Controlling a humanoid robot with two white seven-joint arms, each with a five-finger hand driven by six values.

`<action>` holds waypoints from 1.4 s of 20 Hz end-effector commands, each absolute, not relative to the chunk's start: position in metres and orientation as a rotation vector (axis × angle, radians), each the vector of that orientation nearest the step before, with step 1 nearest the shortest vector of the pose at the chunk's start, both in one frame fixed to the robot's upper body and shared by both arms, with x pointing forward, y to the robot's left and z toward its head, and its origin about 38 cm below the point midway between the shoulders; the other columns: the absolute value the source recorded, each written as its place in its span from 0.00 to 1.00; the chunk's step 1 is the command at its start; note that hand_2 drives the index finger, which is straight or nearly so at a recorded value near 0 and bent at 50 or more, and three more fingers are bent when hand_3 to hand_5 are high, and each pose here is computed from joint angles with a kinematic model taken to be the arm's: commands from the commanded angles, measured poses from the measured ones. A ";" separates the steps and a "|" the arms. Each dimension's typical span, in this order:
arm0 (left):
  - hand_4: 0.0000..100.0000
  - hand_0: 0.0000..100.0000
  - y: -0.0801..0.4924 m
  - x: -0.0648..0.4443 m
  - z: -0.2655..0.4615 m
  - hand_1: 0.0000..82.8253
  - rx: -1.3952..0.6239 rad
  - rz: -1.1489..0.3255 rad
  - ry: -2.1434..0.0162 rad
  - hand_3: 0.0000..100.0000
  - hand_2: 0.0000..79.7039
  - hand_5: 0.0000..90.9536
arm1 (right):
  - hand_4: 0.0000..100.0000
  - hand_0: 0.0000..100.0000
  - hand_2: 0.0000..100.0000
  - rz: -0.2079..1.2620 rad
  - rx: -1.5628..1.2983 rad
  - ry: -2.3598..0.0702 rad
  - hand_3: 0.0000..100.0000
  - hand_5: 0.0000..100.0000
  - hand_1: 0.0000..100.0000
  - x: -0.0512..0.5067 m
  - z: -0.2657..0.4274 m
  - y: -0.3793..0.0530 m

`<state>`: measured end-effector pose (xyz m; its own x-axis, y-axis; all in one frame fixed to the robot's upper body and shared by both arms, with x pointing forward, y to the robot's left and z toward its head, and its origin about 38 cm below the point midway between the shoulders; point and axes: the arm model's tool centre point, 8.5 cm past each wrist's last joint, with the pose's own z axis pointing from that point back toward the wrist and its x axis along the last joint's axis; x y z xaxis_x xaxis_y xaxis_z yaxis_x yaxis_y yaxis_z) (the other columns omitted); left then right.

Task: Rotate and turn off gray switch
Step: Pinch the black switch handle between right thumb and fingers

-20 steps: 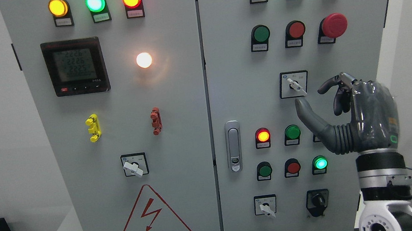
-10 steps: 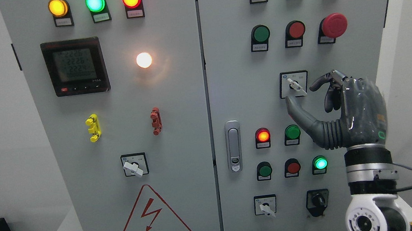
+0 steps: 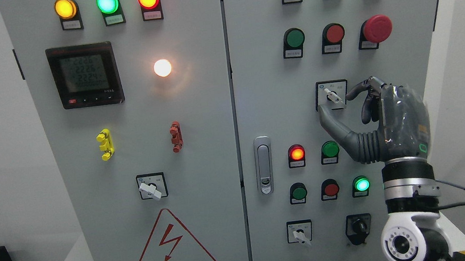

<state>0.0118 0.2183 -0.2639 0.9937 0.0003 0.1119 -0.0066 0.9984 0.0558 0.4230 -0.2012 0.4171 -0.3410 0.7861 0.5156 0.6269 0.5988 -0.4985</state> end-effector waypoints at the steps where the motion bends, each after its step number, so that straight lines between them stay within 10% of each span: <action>1: 0.00 0.12 0.219 0.026 -0.264 0.47 0.058 0.031 -0.145 0.00 0.00 0.00 | 1.00 0.07 0.55 0.279 -1.108 -2.062 0.96 1.00 0.42 0.429 0.414 -0.198; 28: 0.00 0.12 0.218 0.026 -0.264 0.47 0.056 0.031 -0.145 0.00 0.00 0.00 | 1.00 0.12 0.57 0.262 -1.138 -2.030 0.96 1.00 0.40 0.441 0.419 -0.203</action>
<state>0.0121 0.2183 -0.2638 0.9934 0.0003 0.1147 -0.0068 0.9984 0.0558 0.4353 -0.2028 0.4183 -0.3055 0.7943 0.5252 0.6388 0.5799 -0.5056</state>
